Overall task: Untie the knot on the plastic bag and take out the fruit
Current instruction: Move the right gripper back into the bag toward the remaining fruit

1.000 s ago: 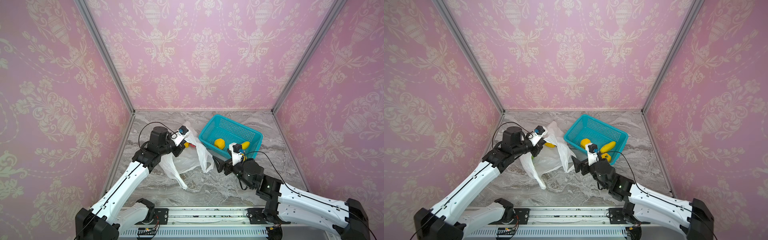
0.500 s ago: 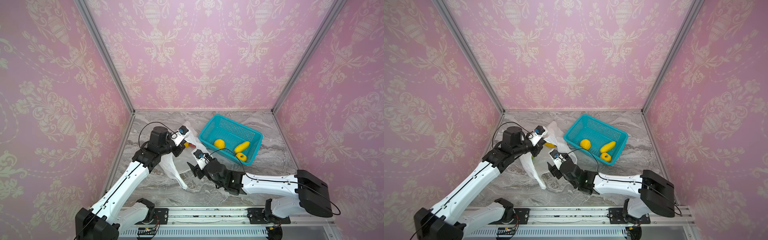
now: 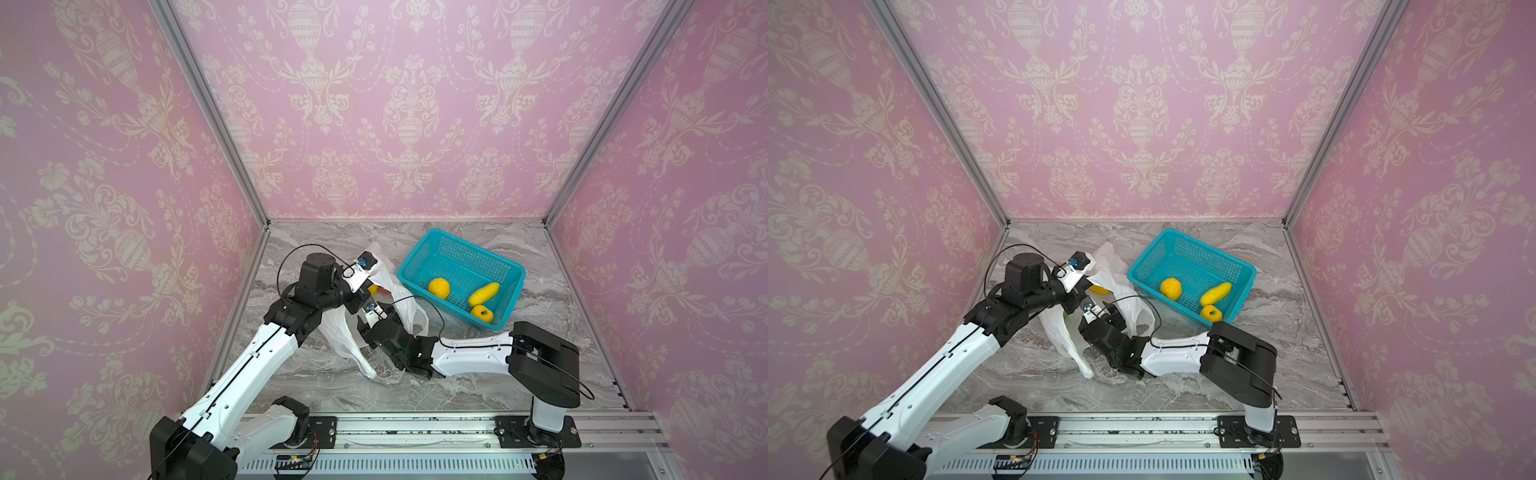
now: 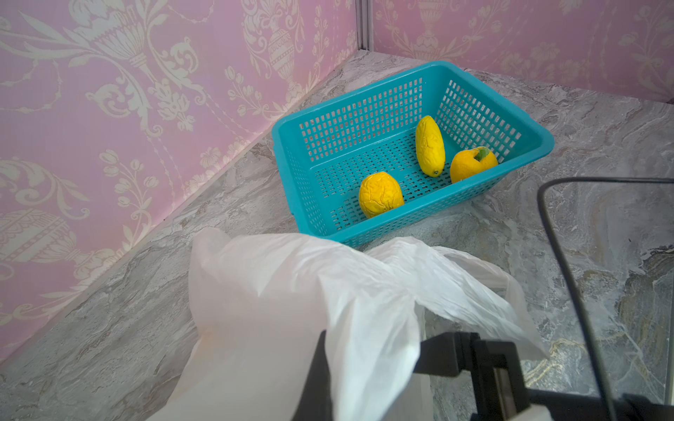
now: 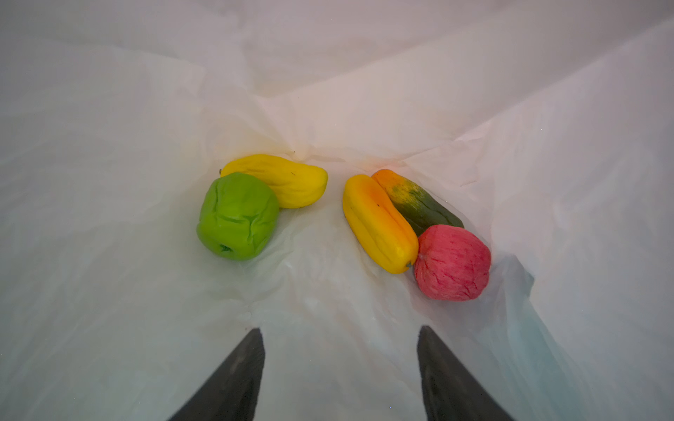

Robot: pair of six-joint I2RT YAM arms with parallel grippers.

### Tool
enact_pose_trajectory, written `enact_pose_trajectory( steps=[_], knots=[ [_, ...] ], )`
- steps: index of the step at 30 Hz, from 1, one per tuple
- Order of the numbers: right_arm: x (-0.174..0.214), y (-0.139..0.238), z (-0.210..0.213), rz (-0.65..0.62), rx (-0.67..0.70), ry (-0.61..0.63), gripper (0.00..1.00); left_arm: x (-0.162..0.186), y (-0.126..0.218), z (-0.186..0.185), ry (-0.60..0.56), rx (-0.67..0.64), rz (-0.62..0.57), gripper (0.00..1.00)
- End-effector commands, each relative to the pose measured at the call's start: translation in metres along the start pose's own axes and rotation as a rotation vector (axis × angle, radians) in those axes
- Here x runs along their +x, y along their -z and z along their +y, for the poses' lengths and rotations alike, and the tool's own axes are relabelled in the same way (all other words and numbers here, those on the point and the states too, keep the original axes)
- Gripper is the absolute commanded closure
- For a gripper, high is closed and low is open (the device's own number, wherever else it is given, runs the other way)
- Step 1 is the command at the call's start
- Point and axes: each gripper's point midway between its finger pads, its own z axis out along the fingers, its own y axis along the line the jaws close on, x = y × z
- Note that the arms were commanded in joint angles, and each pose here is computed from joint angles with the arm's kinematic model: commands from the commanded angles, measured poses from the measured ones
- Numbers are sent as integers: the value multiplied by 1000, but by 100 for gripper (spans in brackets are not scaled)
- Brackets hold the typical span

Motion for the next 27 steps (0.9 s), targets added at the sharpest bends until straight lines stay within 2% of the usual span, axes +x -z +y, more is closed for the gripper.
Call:
enact_pose_trajectory(
  steps=[1,7,8,10,14,16,19,27],
  knots=[
    [-5,-13,-13,-2,83,-68,31,-4,5,-7,-23,24,-16,100],
    [18,-38,-31,50,157,-84,26,-6,6,-8,-24,24,-23,100],
    [9,-45,-34,44,175,-115,25,-6,6,-8,-26,26,-25,100],
    [17,-54,-46,70,213,-143,24,-7,7,-9,-26,33,-33,100],
    [32,-67,-71,107,346,-149,23,-10,8,-13,-29,56,-48,100],
    [34,-72,-83,121,417,-154,20,-10,8,-14,-30,60,-51,100],
    [36,-80,-91,150,465,-165,18,-13,10,-19,-37,83,-68,100],
    [40,-86,-100,198,516,-209,11,-36,35,-45,-113,168,-237,100]
  ],
)
